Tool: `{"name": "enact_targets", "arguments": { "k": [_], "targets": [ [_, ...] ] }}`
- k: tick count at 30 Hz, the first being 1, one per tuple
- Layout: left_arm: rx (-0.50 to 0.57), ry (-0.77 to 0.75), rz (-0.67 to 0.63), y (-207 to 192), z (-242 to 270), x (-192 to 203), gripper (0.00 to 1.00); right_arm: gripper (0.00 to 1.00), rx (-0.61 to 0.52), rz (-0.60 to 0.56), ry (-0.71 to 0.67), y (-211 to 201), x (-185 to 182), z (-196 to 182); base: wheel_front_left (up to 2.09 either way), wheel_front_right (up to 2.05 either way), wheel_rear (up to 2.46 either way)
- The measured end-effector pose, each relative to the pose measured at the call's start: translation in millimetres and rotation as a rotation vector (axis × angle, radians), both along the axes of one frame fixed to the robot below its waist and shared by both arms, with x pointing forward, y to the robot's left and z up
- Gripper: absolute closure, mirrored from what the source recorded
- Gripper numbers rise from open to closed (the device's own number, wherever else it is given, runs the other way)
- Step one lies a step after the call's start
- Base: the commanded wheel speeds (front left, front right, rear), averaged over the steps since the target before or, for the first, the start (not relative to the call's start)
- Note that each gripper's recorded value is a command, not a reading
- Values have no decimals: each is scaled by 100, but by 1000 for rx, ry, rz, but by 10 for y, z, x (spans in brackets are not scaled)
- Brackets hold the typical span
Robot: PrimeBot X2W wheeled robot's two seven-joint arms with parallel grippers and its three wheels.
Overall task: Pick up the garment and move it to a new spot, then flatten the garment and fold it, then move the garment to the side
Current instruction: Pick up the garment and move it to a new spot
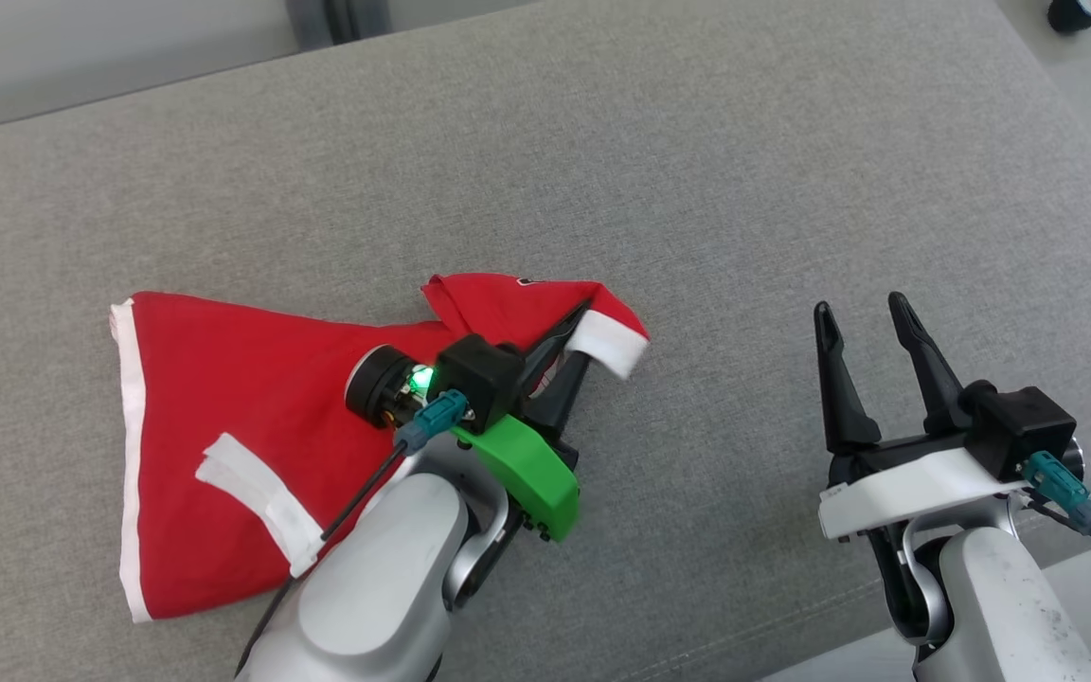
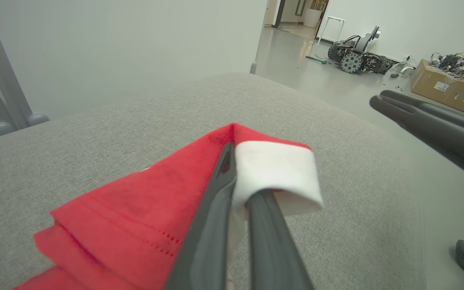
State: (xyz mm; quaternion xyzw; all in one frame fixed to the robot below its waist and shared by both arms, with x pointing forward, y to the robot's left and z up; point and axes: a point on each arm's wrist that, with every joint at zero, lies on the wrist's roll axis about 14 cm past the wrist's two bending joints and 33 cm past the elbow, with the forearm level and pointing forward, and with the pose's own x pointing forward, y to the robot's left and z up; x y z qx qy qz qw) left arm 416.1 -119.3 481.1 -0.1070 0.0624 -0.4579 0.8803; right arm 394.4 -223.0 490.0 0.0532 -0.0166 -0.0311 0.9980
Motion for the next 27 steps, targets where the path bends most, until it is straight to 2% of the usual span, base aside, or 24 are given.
{"name": "enact_targets", "arguments": {
  "k": [3, 7, 11, 15, 21, 24, 27],
  "targets": [
    [-4, 13, -16, -58, -98, -32, 0, 0, 1, -6, 26, -15, 11, -89, 0, 0, 0],
    [-25, -1, 27, 26, -66, 0, 0, 0, 3, 10, 35, 44, 38, -129, 0, 0, 0],
    [-25, -15, 129, 326, -55, 70, 0, 0, 5, 36, 37, 131, 67, -149, 0, 0, 0],
    [-13, -26, 317, 881, -23, 207, 0, 0, 8, 83, 21, 292, 116, -110, 0, 0, 0],
    [9, -66, 673, 2007, 145, 310, 0, 0, 7, 159, -30, 540, 206, 74, 0, 0, 0],
    [22, -85, 829, 2542, 221, 226, 0, 0, 7, 194, -45, 660, 207, 151, 0, 0, 0],
    [43, -111, 920, 2908, 290, 81, 0, 0, 7, 214, -61, 730, 177, 230, 0, 0, 0]
  ]
}}
